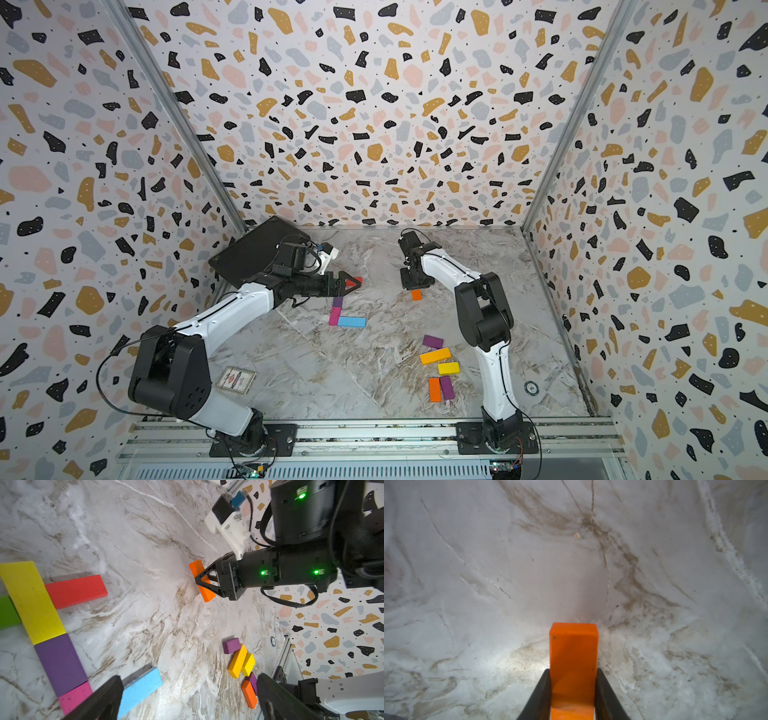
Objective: Assemble the letter t with building blocks
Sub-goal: Place the building block at the center of the board.
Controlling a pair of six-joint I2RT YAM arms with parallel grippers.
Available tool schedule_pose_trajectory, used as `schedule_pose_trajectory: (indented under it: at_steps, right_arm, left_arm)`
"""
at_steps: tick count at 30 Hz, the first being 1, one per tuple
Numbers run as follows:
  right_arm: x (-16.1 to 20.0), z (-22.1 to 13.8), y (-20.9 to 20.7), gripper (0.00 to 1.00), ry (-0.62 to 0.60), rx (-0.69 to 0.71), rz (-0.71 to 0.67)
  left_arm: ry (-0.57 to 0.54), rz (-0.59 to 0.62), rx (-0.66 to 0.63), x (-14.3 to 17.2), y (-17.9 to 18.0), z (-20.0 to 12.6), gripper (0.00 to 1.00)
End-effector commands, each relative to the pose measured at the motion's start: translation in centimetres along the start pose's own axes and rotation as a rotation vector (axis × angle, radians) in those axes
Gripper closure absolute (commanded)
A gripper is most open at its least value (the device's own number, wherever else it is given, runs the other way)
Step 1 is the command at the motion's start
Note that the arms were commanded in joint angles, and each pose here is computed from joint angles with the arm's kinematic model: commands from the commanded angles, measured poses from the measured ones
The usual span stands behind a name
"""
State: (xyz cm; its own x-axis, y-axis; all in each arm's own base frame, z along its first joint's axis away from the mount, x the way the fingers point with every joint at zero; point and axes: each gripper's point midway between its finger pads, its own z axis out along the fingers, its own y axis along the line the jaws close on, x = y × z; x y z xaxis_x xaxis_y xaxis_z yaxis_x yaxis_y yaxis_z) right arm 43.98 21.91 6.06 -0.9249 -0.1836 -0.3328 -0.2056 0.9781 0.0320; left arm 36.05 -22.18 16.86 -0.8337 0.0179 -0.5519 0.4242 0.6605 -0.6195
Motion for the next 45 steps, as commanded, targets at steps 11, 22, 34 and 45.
schedule_pose_trajectory:
  at_steps: [11,22,34,45]
  right_arm:
    - [-2.0,1.2,-1.1,0.85,0.000,-0.026,0.081]
    - [-2.5,2.3,-0.9,0.85,0.027,-0.036,0.139]
    - [-1.3,3.3,-1.1,0.85,0.080,-0.019,0.142]
    - [-1.4,3.6,-1.1,0.82,0.082,-0.019,0.141]
  left_arm:
    - [-0.031,0.077,-0.064,-2.3,2.2,1.7,0.00]
    - [-0.019,0.063,-0.074,-2.0,3.4,2.9,0.00]
    - [-0.016,0.059,-0.077,-2.0,3.3,2.8,0.00]
    - [-0.013,0.063,-0.075,-2.0,3.1,2.7,0.00]
